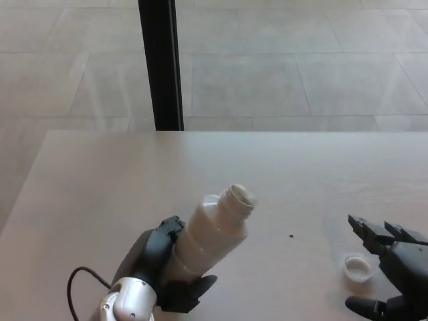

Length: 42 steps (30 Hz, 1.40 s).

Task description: The robot uses its left hand to to lift the bottle kept on the middle of the desk and tilts it towards its right hand. It then uses its right hand to rotate its cap to open it and places the bottle and cap back on the desk

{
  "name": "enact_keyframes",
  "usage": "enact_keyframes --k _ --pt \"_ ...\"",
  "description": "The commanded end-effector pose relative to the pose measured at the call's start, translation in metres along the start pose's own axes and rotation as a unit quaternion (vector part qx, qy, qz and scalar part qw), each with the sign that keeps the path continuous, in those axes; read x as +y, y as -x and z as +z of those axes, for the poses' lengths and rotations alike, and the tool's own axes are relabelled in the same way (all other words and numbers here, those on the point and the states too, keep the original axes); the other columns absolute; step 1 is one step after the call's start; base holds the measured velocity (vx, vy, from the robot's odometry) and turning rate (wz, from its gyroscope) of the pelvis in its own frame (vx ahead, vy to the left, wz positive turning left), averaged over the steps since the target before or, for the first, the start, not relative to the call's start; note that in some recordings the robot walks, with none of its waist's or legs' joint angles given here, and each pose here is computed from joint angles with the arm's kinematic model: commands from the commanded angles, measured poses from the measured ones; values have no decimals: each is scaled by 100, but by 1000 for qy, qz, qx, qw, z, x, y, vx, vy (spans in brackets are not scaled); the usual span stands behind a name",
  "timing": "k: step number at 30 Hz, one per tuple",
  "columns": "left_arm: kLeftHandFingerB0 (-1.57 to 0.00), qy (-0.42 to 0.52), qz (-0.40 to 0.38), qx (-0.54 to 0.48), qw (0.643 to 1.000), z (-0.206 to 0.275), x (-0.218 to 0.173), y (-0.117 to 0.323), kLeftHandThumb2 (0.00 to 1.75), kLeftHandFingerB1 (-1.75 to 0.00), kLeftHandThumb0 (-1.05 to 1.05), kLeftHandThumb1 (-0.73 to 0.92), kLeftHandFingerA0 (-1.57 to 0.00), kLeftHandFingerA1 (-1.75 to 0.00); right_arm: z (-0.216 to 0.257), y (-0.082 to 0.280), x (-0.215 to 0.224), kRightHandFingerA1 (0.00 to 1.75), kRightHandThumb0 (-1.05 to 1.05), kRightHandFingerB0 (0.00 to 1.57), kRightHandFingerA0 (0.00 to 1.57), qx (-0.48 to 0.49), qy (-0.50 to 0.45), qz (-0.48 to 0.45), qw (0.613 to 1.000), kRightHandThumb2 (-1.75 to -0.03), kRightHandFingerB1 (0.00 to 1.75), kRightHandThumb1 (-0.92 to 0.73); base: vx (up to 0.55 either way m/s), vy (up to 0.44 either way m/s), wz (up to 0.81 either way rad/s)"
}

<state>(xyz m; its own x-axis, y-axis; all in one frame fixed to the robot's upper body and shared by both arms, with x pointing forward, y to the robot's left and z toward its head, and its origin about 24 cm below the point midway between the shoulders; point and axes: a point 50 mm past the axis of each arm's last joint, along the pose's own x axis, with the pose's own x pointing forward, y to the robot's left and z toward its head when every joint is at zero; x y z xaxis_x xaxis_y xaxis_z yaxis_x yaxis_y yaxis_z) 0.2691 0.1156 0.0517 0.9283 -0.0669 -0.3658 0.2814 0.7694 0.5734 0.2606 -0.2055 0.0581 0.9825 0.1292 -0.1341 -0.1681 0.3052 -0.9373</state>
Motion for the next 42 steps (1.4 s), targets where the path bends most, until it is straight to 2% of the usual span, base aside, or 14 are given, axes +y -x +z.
enact_keyframes --k 1,4,5,7,16,19,21,32,33,35,36,39,41,42 --pt "-10 -110 -29 66 991 -22 5 0 78 -44 -56 54 -9 -52 -1 9 -20 29 -105 0 0 -23 -26 -37 999 -102 12 -63 0 0 0" --pt "-3 -189 -42 90 977 -26 9 -2 81 -34 -64 46 -6 -49 -1 16 -31 25 -105 0 0 -42 -43 -57 997 -100 12 -64 0 0 0" --pt "-8 -194 -42 91 976 -28 11 -2 60 -29 -60 57 -3 -41 0 18 -33 24 -105 0 0 -47 -54 -60 996 -100 13 -64 0 0 0" --pt "0 -223 -47 96 969 -31 13 -2 81 -36 -59 36 0 -44 -1 23 -40 23 -105 0 0 -53 -72 -69 994 -99 13 -64 0 0 0" --pt "-3 -310 -79 146 936 -48 27 -1 73 -26 -62 51 0 -25 -13 42 -64 17 -99 0 0 -62 -137 -123 981 -95 19 -60 0 0 0" --pt "0 -310 -84 171 931 -53 35 -2 86 0 -91 51 0 -23 -20 50 -73 17 -100 7 0 -50 -145 -135 979 -94 12 -61 0 0 0" --pt "0 -307 -84 178 931 -54 38 -3 59 0 -85 62 0 0 -28 56 -80 18 -105 0 0 -39 -146 -150 977 -95 6 -63 0 0 0" --pt "0 -174 -39 154 972 -41 47 -4 71 0 -88 56 0 0 -44 76 -87 13 -105 0 0 -10 -165 -155 974 -91 6 -62 0 0 0" --pt "0 -162 -28 147 975 -39 50 -4 92 0 -98 54 0 -33 -46 77 -88 13 -105 0 0 -7 -167 -157 973 -92 6 -62 0 0 0" --pt "0 -149 -17 141 979 -37 51 -3 92 0 -98 54 0 -33 -48 77 -89 13 -105 0 0 -6 -166 -157 973 -92 6 -62 0 0 0" --pt "-7 -88 43 81 992 -33 55 -1 79 -26 -78 42 0 -34 -52 80 -88 11 -105 0 0 -2 -169 -159 973 -91 7 -62 0 0 0" --pt "-15 -18 112 27 993 -27 67 3 60 -35 -63 61 0 -60 -58 84 -86 12 -105 0 0 7 -174 -159 972 -91 6 -62 0 0 0" --pt "-9 88 138 -21 986 -19 80 6 59 -35 -64 62 0 -37 -61 86 -85 12 -105 2 0 14 -181 -165 970 -92 7 -62 0 0 0" --pt "-6 104 138 -29 984 -17 82 7 84 -24 -80 46 0 -29 -61 87 -85 12 -105 3 0 15 -183 -164 969 -91 6 -62 0 0 0"
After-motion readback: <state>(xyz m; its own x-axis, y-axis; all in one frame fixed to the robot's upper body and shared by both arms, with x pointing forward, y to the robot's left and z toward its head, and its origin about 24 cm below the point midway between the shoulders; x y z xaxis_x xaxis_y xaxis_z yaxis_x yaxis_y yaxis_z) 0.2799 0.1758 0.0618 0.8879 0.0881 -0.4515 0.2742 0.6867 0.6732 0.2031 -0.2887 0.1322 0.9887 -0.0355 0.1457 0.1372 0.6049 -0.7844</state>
